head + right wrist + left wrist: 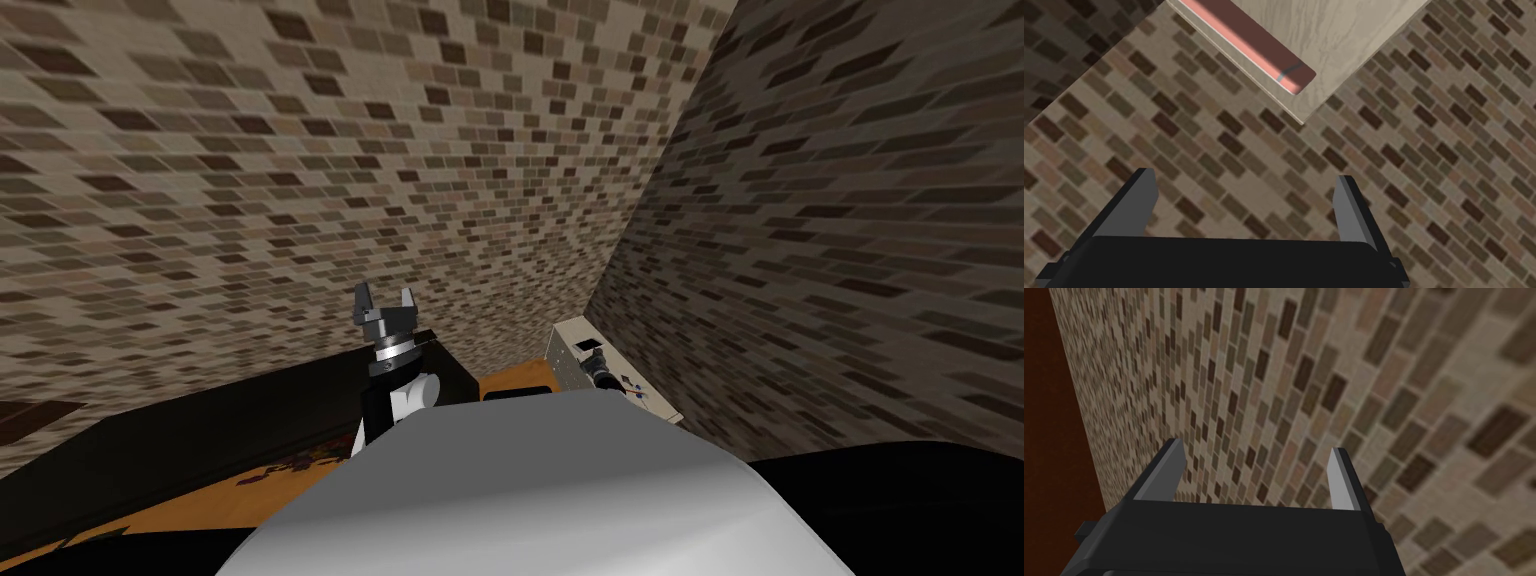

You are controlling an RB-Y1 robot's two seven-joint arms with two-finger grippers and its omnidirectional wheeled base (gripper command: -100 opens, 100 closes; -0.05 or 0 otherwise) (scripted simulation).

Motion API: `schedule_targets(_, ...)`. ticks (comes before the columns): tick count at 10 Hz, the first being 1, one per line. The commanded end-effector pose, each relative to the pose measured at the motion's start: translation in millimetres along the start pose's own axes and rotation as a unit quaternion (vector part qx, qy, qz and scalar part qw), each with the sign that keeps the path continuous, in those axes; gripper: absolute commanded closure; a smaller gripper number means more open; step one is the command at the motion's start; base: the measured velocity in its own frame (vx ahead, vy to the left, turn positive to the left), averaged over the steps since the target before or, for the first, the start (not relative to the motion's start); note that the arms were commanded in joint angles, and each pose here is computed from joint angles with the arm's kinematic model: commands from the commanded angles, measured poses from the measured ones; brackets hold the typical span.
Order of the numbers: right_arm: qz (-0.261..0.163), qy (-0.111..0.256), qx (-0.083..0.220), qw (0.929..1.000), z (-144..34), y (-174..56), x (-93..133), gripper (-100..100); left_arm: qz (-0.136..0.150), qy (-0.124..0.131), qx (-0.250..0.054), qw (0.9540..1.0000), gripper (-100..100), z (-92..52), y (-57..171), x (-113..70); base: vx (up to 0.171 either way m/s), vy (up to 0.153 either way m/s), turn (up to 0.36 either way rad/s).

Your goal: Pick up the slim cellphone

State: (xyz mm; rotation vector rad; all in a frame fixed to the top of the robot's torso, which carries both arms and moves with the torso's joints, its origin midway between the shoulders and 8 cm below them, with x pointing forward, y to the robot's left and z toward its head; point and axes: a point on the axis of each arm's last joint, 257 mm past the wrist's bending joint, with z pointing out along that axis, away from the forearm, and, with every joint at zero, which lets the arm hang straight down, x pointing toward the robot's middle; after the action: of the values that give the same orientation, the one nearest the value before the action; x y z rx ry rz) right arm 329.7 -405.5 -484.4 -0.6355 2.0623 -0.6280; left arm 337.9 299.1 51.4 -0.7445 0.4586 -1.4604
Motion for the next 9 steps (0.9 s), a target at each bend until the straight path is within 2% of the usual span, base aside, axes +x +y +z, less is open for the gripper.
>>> schedule_targets(1, -0.037, 0.007, 0.003, 0.9993, -1.5, -1, 15, -100, 0.0, 0.0, 0.0, 1.0, 0, 0.0, 0, 0.0, 0.004, -0.018, 0.167)
schedule_targets(3, -0.057, 0.0, 0.002, 0.9984, -1.5, -1, 11, -100, 0.0, 0.0, 0.0, 1.0, 0, 0.0, 0, 0.0, 0.005, -0.019, 0.033)
schedule_targets(4, -0.089, 0.007, 0.003, 0.996, -3.2, -2, 24, -100, 0.0, 0.0, 0.0, 1.0, 0, 0.0, 0, 0.0, 0.009, -0.017, 0.122)
schedule_targets(5, -0.102, 0.001, 0.002, 0.9947, -3.2, -1, 22, -100, 0.0, 0.0, 0.0, 1.0, 0, 0.0, 0, 0.0, 0.007, -0.023, 0.094)
schedule_targets(6, -0.13, 0.007, 0.003, 0.9915, -5.0, -2, 34, -100, 0.0, 0.0, 0.0, 1.0, 0, 0.0, 0, 0.0, 0.0, -0.031, 0.147)
schedule_targets(7, -0.143, 0.002, 0.001, 0.9897, -5.0, -1, 31, -100, 0.0, 0.0, 0.0, 1.0, 0, 0.0, 0, 0.0, 0.0, -0.032, 0.08)
schedule_targets(8, -0.169, 0.006, 0.001, 0.9856, -6.9, -2, 42, -100, 0.0, 0.0, 0.0, 1.0, 0, 0.0, 0, 0.0, 0.009, -0.031, 0.136)
schedule_targets(9, -0.184, 0.0, -0.001, 0.983, -6.8, -1, 39, -100, 0.0, 0.0, 0.0, 1.0, 0, 0.0, 0, 0.0, 0.01, -0.031, 0.075)
